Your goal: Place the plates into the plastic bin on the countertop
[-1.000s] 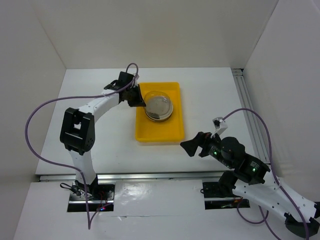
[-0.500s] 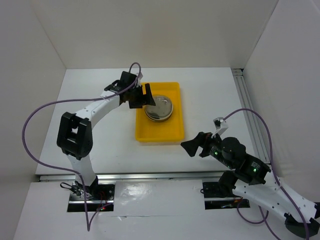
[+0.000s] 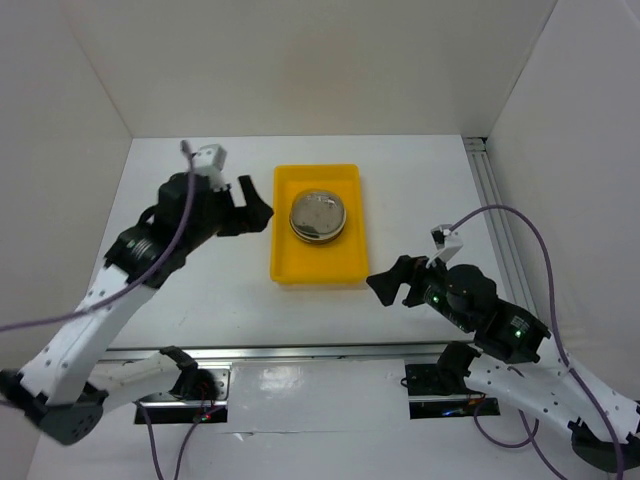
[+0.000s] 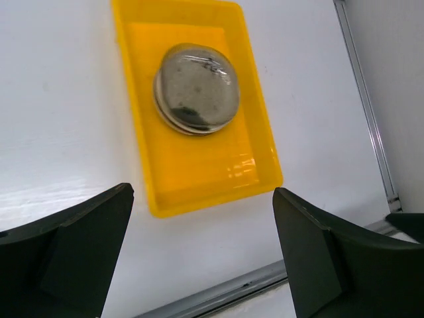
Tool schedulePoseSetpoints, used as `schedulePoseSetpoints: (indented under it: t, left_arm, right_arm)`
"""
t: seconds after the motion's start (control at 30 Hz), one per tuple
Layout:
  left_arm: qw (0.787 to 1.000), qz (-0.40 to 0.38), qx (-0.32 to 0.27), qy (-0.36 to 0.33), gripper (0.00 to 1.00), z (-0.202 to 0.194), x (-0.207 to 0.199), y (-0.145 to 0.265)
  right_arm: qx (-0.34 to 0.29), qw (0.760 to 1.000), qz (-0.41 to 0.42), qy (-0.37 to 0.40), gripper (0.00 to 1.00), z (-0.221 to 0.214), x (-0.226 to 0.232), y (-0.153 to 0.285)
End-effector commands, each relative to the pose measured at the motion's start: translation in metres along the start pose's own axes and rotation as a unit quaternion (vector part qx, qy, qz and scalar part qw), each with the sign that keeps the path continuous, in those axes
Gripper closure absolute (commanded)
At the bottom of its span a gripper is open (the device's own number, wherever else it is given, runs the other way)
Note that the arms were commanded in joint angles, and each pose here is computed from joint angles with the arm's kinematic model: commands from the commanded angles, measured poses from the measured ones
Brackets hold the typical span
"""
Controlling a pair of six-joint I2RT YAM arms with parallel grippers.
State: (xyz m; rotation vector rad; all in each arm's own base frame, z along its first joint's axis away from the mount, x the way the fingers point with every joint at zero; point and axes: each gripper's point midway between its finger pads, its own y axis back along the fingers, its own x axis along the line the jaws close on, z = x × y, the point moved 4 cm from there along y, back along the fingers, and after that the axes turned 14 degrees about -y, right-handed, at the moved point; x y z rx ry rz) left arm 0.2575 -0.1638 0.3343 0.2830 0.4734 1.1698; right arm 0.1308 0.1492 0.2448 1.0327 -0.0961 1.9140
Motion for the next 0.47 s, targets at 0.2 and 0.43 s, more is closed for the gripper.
schedulePoseSetpoints:
  t: [0.2,0.43]
  left_arm:
    - [0.994,0.11,-0.005,0.013,0.0,-0.08,0.065,0.118]
    - [0.995,0.087,0.015,0.036,0.0,-0.11,0.066,0.132]
  right_arm:
    - [-0.083,0.996,-0.03,0.034,0.0,0.06,0.022,0.037]
    - [-0.095,0.993,-0.06,0.038,0.0,0.065,0.015,0.035]
